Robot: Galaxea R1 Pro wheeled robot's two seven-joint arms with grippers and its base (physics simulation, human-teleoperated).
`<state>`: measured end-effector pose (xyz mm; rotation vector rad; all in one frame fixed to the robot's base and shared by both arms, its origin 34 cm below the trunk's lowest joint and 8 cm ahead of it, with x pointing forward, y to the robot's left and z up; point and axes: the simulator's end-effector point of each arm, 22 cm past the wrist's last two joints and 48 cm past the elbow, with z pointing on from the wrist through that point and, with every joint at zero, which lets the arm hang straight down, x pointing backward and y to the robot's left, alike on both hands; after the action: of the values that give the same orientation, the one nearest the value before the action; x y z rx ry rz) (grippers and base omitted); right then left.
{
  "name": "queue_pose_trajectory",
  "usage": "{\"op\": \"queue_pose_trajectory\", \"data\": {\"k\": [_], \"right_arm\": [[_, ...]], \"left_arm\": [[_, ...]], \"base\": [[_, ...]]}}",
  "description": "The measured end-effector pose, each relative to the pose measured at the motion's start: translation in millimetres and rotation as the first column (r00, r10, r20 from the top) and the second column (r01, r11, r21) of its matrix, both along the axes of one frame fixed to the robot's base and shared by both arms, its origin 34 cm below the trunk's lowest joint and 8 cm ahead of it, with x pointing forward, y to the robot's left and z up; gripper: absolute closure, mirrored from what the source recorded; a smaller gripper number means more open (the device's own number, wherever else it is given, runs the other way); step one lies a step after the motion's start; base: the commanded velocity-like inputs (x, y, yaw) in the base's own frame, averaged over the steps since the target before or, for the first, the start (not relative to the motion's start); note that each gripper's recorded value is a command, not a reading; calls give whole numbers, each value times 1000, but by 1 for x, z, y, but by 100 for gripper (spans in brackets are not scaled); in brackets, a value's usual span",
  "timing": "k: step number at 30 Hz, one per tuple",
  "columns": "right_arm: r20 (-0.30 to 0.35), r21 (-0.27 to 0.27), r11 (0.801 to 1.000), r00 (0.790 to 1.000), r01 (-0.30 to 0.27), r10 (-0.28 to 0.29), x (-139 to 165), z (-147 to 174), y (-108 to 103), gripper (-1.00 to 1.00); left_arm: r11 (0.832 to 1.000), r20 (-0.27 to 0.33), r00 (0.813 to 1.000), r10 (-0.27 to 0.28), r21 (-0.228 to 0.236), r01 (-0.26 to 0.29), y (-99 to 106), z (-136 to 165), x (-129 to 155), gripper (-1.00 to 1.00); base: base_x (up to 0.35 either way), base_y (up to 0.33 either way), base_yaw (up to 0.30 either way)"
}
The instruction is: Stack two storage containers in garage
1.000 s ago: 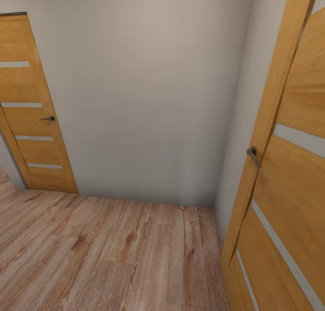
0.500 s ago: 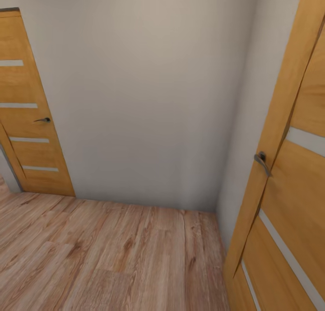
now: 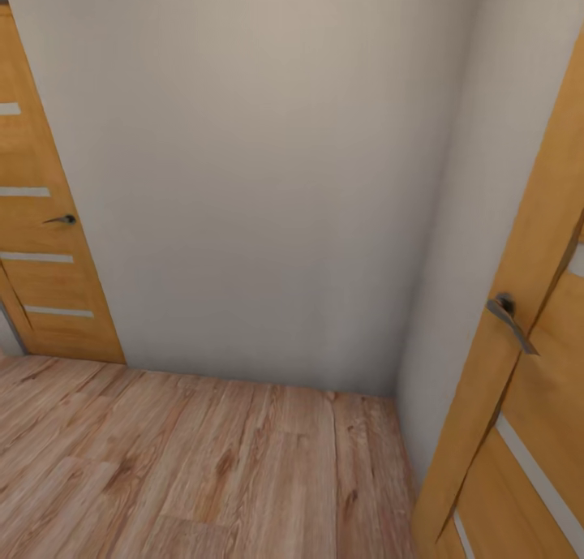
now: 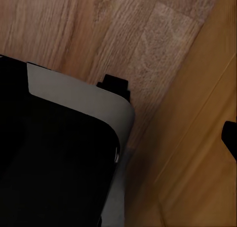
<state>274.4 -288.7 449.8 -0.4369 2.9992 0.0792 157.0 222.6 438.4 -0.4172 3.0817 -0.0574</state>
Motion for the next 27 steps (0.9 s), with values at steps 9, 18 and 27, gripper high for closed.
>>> {"op": "queue_pose_trajectory", "data": {"k": [9,18,27], "right_arm": [[0,0,1000,1000,0,0,0,0,0,-100],[4,0,1000,1000,-1,1,1,0,0,-100],[4,0,1000,1000,-1,1,1,0,0,-100]], "left_arm": [[1000,0,1000,0,0,0,0,0,0,-100],[1000,1,1000,0,0,0,0,0,0,-100],[1000,1,1000,0,0,0,0,0,0,-100]], "base": [[322,0,4],[322,0,217],[322,0,269]]}}
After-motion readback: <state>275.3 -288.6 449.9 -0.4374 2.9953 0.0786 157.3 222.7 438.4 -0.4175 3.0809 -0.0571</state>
